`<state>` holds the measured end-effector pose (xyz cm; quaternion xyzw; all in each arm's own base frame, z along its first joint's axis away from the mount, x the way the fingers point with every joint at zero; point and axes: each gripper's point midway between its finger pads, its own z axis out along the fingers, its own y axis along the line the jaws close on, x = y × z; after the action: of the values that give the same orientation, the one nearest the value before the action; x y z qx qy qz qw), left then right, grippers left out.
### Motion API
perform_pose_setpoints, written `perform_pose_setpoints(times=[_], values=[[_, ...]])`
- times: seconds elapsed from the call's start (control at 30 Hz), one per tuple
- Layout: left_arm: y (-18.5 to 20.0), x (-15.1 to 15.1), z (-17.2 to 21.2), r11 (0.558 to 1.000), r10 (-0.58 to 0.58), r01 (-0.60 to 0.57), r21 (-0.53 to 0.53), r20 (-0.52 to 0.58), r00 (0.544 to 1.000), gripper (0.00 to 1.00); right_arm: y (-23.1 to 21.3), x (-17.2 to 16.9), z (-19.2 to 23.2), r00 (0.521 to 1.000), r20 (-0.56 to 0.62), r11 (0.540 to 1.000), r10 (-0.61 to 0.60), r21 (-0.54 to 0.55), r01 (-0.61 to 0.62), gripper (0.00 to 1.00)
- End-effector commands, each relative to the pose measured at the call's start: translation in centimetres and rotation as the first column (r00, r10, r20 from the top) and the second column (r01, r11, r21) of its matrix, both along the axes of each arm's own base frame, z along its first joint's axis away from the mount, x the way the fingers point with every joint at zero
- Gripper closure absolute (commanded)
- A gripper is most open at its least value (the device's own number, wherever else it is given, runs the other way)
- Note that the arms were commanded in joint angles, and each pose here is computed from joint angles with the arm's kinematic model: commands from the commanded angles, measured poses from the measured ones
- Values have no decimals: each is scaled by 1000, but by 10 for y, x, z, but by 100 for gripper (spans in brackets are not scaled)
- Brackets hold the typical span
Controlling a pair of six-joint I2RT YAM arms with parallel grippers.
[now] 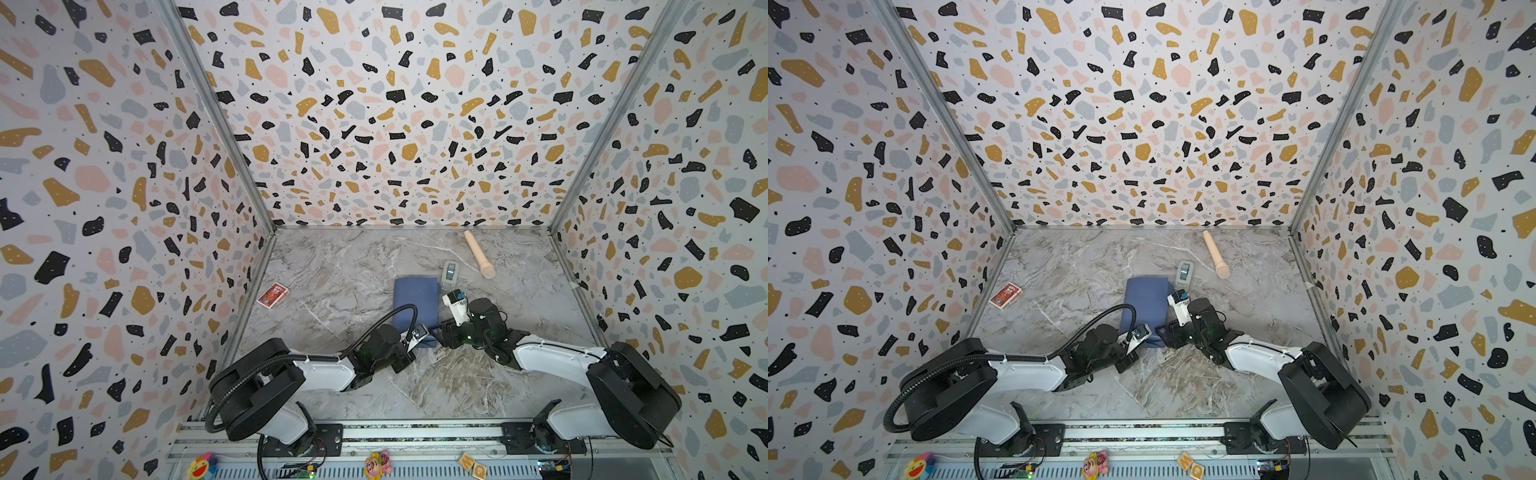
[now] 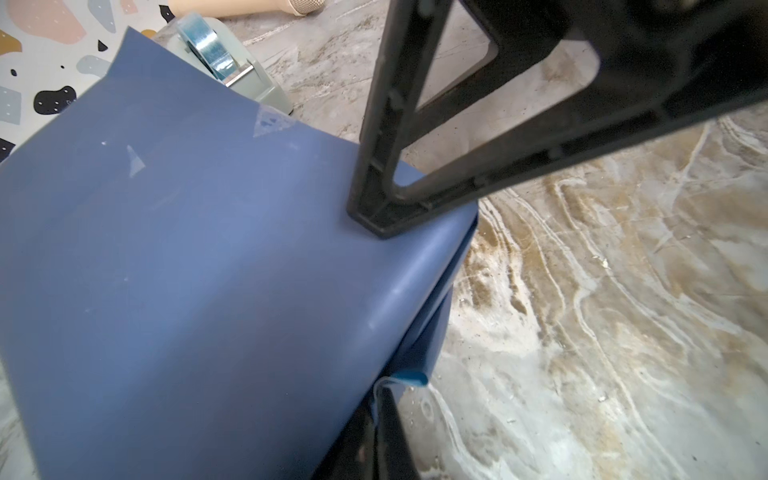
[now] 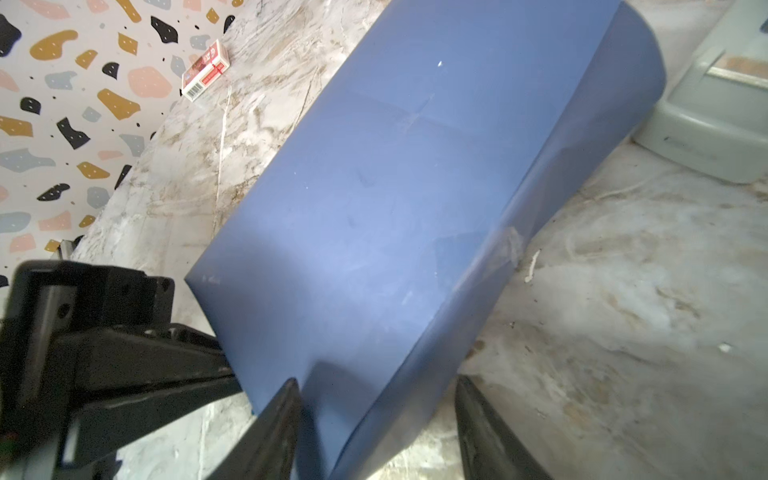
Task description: Wrap the gift box in paper
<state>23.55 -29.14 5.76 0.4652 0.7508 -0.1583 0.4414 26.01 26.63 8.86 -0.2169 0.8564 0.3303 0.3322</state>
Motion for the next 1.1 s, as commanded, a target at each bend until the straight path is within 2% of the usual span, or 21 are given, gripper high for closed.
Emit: perform_pose_setpoints(times=[0.0, 0.13, 0.27, 0.47, 0.67, 0.83, 1.07], values=[[-14, 8, 30, 995, -9, 14, -94, 51, 999, 100, -6, -16, -7, 999, -19, 998, 46, -39, -47, 40], [-17, 7, 32, 994, -24, 29, -104, 51, 998, 100, -8, -23, 0, 997, 17, 997, 75, -25, -75, 37], [-18, 8, 31, 995, -26, 31, -94, 45, 999, 100, -9, -34, 11, 988, 97, 993, 117, 3, -118, 25], [-20, 7, 32, 994, -39, 43, -98, 45, 998, 100, -12, -39, -5, 983, 152, 994, 107, -23, -105, 20], [-22, 5, 28, 995, -58, 61, -85, 34, 998, 100, -1, -37, -16, 962, 254, 994, 104, 8, -109, 22], [-22, 4, 25, 995, -66, 68, -74, 31, 997, 100, 8, -28, -32, 925, 362, 993, 114, -46, -104, 23], [-20, 2, 22, 995, -70, 72, -64, 25, 997, 100, 4, -13, -51, 884, 455, 989, 111, -140, -52, 25]])
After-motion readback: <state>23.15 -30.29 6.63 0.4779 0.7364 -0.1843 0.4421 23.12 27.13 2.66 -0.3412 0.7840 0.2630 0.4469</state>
